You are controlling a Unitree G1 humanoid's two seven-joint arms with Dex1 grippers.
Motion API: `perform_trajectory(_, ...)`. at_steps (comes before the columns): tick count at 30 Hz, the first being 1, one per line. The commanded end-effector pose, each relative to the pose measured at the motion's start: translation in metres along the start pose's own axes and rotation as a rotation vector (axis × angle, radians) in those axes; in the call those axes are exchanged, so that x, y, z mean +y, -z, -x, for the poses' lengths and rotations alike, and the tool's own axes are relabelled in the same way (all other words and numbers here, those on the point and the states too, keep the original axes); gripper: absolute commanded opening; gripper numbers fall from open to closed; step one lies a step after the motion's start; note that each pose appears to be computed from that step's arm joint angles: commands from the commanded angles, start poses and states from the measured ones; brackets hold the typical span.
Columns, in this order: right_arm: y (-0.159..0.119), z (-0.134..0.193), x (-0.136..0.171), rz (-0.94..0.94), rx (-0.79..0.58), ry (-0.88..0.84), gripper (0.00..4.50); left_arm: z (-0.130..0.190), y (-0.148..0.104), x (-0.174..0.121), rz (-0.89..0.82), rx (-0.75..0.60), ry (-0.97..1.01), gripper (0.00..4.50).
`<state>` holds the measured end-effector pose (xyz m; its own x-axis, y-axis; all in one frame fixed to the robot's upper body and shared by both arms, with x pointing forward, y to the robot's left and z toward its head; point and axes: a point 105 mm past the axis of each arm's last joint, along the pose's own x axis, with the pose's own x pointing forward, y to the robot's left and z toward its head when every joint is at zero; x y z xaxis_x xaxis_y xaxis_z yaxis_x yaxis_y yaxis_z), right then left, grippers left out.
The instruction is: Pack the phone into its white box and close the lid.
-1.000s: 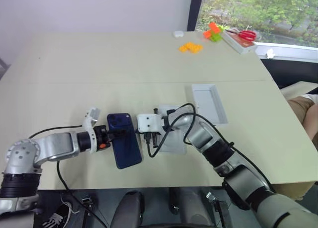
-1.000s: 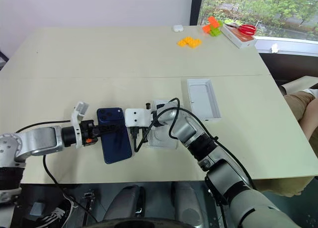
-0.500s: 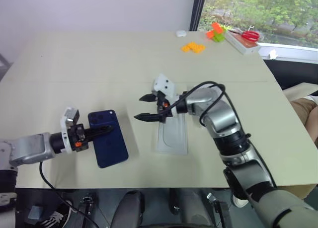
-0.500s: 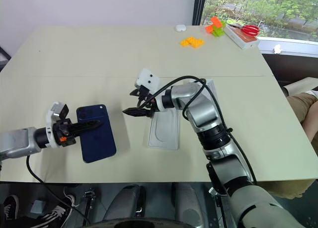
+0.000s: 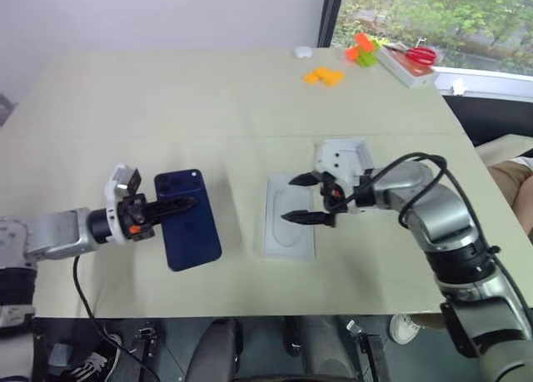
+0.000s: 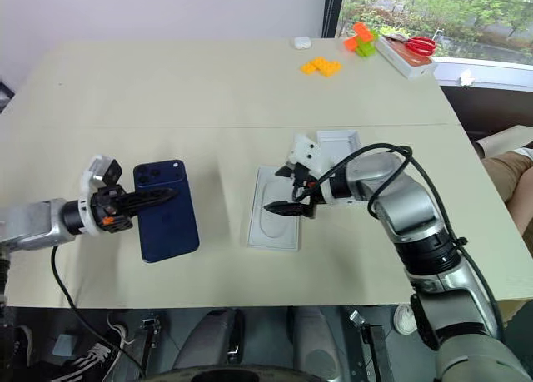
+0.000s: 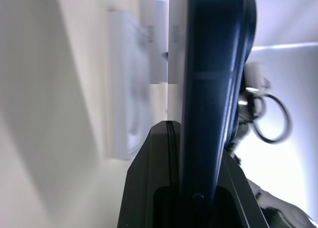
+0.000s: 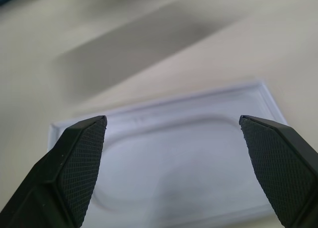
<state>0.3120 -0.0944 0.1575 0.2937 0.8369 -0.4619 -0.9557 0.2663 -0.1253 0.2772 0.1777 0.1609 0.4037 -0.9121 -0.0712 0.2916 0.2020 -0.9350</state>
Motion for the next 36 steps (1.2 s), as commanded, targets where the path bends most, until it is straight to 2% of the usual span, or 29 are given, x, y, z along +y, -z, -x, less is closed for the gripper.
perform_trajectory(1, -0.005, 0.02, 0.008, 0.043, -0.069, -0.059, 4.47, -0.022, 0.001, -0.013, -0.088, 0.049, 0.014, 0.0)
perform_trajectory(5, -0.016, 0.045, 0.011, 0.097, -0.258, -0.044, 4.47, -0.055, -0.01, -0.015, -0.18, 0.022, -0.004, 0.0)
perform_trajectory(10, -0.007, 0.065, 0.002, 0.194, -0.328, 0.083, 4.47, -0.096, -0.004, -0.017, -0.217, 0.088, 0.022, 0.0)
perform_trajectory(15, -0.002, 0.071, 0.002, 0.192, -0.333, 0.109, 4.47, -0.119, -0.014, -0.014, -0.199, 0.072, 0.028, 0.0)
perform_trajectory(24, 0.0, 0.064, -0.002, 0.174, -0.333, 0.142, 4.47, -0.147, 0.003, -0.002, -0.224, 0.21, 0.025, 0.0)
perform_trajectory(36, 0.002, 0.059, -0.001, 0.178, -0.314, 0.154, 4.47, -0.167, 0.005, 0.005, -0.28, 0.276, 0.025, 0.0)
